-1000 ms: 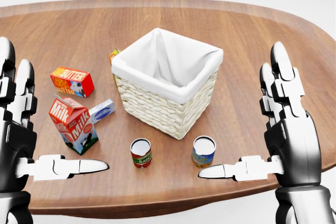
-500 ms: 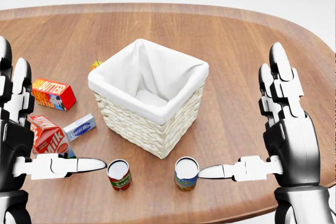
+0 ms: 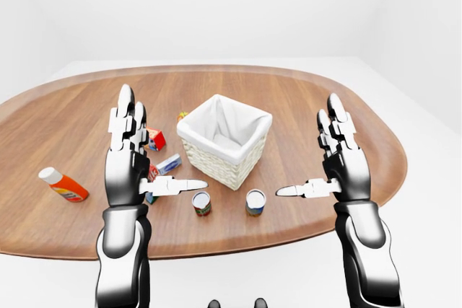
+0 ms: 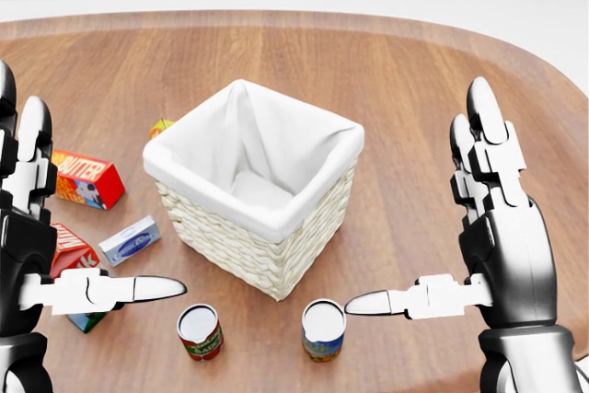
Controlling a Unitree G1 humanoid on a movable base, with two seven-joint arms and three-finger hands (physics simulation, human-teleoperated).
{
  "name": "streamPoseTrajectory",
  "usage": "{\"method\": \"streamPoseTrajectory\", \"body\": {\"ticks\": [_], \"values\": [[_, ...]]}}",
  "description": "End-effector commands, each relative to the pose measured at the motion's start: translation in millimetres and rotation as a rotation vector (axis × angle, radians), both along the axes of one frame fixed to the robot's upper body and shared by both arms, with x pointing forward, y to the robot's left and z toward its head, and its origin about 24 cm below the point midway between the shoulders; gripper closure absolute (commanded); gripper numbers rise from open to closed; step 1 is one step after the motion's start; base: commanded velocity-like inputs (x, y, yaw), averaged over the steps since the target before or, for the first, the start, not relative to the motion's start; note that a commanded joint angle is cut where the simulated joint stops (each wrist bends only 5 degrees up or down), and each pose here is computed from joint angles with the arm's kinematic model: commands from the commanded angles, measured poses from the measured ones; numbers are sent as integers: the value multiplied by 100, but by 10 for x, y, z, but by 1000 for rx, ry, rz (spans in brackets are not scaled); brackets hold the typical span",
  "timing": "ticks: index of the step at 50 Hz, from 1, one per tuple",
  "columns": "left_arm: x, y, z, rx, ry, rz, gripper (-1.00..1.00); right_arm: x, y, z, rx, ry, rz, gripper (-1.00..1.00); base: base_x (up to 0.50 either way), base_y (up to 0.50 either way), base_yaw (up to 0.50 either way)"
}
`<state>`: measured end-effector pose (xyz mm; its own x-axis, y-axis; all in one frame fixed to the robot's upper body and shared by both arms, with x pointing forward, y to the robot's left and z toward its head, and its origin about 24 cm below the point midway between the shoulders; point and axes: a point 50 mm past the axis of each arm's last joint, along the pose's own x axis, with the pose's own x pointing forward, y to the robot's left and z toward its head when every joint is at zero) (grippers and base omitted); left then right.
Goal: Pick up the alphabet soup, and put it in the basket.
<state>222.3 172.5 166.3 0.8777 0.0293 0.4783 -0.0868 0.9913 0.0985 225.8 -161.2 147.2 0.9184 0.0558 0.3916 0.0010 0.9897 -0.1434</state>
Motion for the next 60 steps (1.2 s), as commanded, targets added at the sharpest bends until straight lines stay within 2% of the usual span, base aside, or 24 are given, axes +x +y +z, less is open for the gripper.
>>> {"method": "streamPoseTrajectory", "body": {"ticks": [1, 60], "values": [[-11, -3, 13, 2, -6, -1, -100, -3, 0, -7, -5, 4, -2, -100, 9, 0, 0], [-9, -20, -3, 7, 1, -5, -100, 6, 34, -58, -18, 27, 6, -100, 9, 0, 0]]}}
